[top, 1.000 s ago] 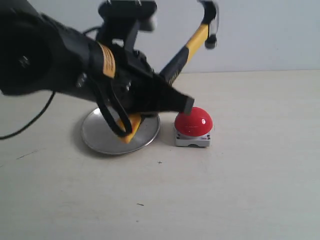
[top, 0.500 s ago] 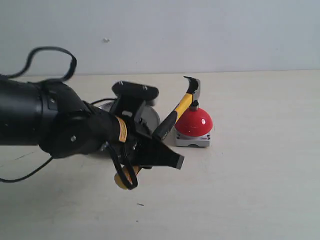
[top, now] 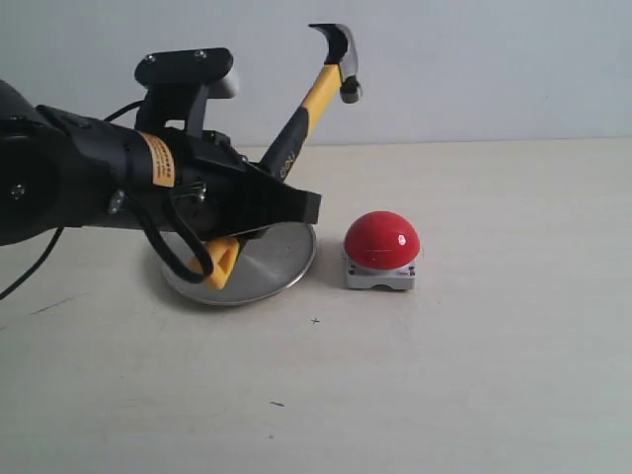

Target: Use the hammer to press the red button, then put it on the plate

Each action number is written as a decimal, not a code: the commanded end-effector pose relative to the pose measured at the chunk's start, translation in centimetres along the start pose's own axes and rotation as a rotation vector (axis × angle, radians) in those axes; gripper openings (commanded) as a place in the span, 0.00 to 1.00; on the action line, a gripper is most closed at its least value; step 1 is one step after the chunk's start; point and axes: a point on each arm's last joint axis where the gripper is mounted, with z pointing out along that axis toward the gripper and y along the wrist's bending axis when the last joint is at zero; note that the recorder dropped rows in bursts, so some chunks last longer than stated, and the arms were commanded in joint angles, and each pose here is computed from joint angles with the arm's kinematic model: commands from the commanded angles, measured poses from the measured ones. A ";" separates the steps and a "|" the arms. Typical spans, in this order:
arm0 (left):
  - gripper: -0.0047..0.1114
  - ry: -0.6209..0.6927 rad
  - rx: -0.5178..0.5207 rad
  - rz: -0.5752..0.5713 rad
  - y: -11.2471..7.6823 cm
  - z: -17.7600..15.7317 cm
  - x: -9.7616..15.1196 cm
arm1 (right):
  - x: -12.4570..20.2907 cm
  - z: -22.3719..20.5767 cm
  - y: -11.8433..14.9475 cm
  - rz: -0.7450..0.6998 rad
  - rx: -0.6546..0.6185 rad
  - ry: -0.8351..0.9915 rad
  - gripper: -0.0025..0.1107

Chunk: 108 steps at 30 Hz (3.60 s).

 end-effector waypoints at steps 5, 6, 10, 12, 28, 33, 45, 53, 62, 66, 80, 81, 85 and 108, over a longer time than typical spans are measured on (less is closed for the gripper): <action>0.04 -0.042 -0.014 -0.058 2.0 -0.3 1.0 | 0.1 -0.1 0.0 -0.007 -0.001 -0.004 0.02; 0.04 -0.043 -0.017 -0.071 2.2 -0.3 1.1 | 0.1 -0.1 0.0 -0.007 -0.001 -0.004 0.02; 0.04 -0.046 -0.071 -0.125 4.3 -0.4 0.7 | 0.1 -0.1 0.0 -0.007 -0.001 -0.004 0.02; 0.04 -0.040 -0.097 -0.143 5.1 -0.5 0.6 | 0.1 -0.1 0.0 -0.007 -0.001 -0.004 0.02; 0.04 -0.243 -0.008 -0.268 5.9 -1.7 2.5 | 0.4 -0.1 0.0 -0.007 -0.010 0.031 0.02; 0.04 -0.341 0.086 -0.382 7.0 -1.7 3.2 | 0.4 -0.1 0.0 -0.007 -0.010 0.031 0.02; 0.04 -0.383 0.368 -0.488 6.8 0.0 3.3 | 0.4 -0.1 0.0 -0.007 -0.010 0.031 0.02; 0.04 -0.429 0.561 -0.555 6.5 1.6 3.8 | 0.4 -0.1 0.0 -0.007 -0.010 0.031 0.02; 0.04 -0.363 0.518 -0.560 9.5 2.5 4.9 | 0.4 -0.1 0.0 -0.007 -0.010 0.031 0.02; 0.04 -0.332 0.507 -0.560 10.6 2.7 5.2 | 0.4 -0.1 0.0 -0.007 -0.010 0.031 0.02; 0.04 -0.335 0.455 -0.568 11.4 3.3 4.7 | 0.4 -0.1 0.0 -0.007 -0.010 0.031 0.02; 0.04 -0.324 0.460 -0.539 11.2 3.3 4.8 | 0.4 -0.1 0.0 -0.007 -0.010 0.031 0.02; 0.04 -0.280 0.513 -0.459 10.6 3.2 5.2 | 0.4 -0.1 0.0 -0.007 -0.010 0.031 0.02; 0.04 -0.230 0.466 -0.681 11.4 3.4 5.3 | 0.4 -0.1 0.0 -0.007 -0.010 0.031 0.02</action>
